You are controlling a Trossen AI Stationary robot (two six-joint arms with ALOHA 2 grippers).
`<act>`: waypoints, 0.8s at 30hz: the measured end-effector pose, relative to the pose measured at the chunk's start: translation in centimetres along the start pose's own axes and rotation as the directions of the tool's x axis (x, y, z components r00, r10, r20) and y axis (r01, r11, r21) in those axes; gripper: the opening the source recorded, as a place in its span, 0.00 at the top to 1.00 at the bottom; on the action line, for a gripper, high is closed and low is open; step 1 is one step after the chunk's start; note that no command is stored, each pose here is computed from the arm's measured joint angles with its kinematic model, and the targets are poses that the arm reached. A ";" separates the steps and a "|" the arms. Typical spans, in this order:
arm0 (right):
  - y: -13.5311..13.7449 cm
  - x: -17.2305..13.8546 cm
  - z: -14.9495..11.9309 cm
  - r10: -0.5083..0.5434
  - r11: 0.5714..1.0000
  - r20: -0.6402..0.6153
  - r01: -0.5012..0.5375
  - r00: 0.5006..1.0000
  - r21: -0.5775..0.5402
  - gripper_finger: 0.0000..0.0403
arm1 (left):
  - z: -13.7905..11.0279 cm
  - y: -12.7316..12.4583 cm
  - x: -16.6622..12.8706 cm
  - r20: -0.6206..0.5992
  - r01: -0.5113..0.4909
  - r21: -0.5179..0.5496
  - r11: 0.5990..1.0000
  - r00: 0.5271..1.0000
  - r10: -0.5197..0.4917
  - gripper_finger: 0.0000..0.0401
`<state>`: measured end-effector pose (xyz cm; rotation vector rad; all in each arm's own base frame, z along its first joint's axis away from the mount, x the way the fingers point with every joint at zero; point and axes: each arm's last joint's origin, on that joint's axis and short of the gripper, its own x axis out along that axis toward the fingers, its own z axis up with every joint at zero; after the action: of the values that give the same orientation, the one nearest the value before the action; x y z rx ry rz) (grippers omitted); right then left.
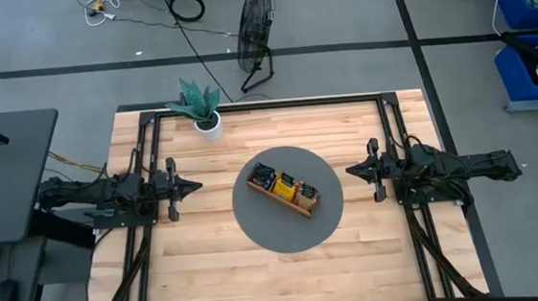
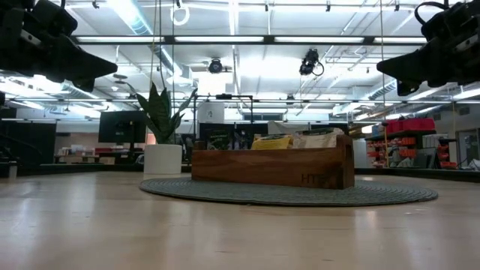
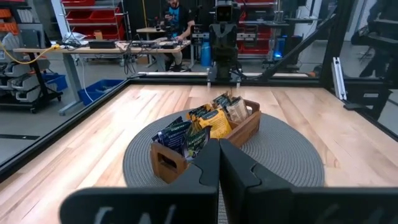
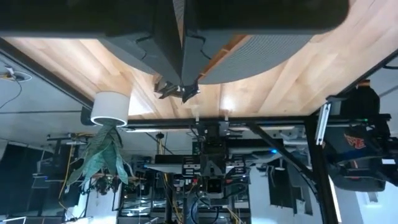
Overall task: Pick & Place Tea
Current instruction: Return to Home Position
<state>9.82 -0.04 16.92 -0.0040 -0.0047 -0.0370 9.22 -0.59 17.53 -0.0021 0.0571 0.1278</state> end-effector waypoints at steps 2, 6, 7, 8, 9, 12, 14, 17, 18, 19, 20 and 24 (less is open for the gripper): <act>0.0 0.0 0.0 0.000 1.000 0.000 0.000 1.000 -0.005 0.95 | 0.0 0.0 0.0 0.000 0.000 0.000 1.000 1.000 0.000 0.99; 0.0 0.0 0.0 0.003 1.000 0.000 -0.003 1.000 -0.003 0.95 | 0.0 0.0 0.0 0.002 0.000 -0.001 1.000 1.000 0.000 0.99; 0.0 0.0 0.0 0.003 1.000 0.000 -0.003 1.000 -0.003 0.95 | 0.0 0.0 0.0 0.002 0.000 -0.001 1.000 1.000 0.000 0.99; 0.0 0.0 0.0 0.003 1.000 0.000 -0.003 1.000 -0.004 0.95 | 0.0 0.0 0.0 0.003 0.000 -0.001 1.000 1.000 0.000 0.99; 0.0 0.0 0.0 0.003 1.000 0.000 -0.003 1.000 -0.005 0.95 | 0.0 0.0 0.0 0.003 0.000 -0.001 1.000 1.000 0.000 0.99; 0.0 0.0 0.0 0.003 1.000 0.000 -0.003 1.000 -0.003 0.95 | 0.0 0.0 0.0 0.003 0.000 -0.001 1.000 1.000 0.000 0.99; 0.0 0.0 0.0 0.003 1.000 -0.001 -0.003 1.000 -0.005 0.95 | 0.0 0.0 0.0 0.004 0.000 -0.001 1.000 1.000 0.000 0.99; 0.0 0.0 0.0 0.003 1.000 -0.001 -0.003 1.000 -0.006 0.95 | 0.0 0.0 0.0 0.004 0.000 -0.001 1.000 1.000 0.000 0.99; 0.0 0.0 0.0 0.003 1.000 -0.001 -0.003 1.000 -0.004 0.95 | 0.0 0.0 0.0 0.004 0.000 -0.001 1.000 1.000 0.000 0.99; 0.0 0.0 0.0 0.003 1.000 -0.001 -0.003 1.000 -0.004 0.95 | 0.0 0.0 0.0 0.004 0.000 -0.001 1.000 1.000 0.000 0.99; 0.0 0.0 0.0 0.003 1.000 -0.001 -0.003 1.000 -0.004 0.95 | 0.0 0.0 0.0 0.004 0.000 -0.001 1.000 1.000 0.000 0.99; 0.0 0.0 0.0 0.003 1.000 -0.001 -0.003 1.000 -0.004 0.95 | 0.0 0.0 0.0 0.005 0.000 -0.001 1.000 1.000 0.000 0.99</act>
<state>9.83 -0.03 16.89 -0.0081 -0.0035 -0.0343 9.22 -0.59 17.57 -0.0032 0.0522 0.1278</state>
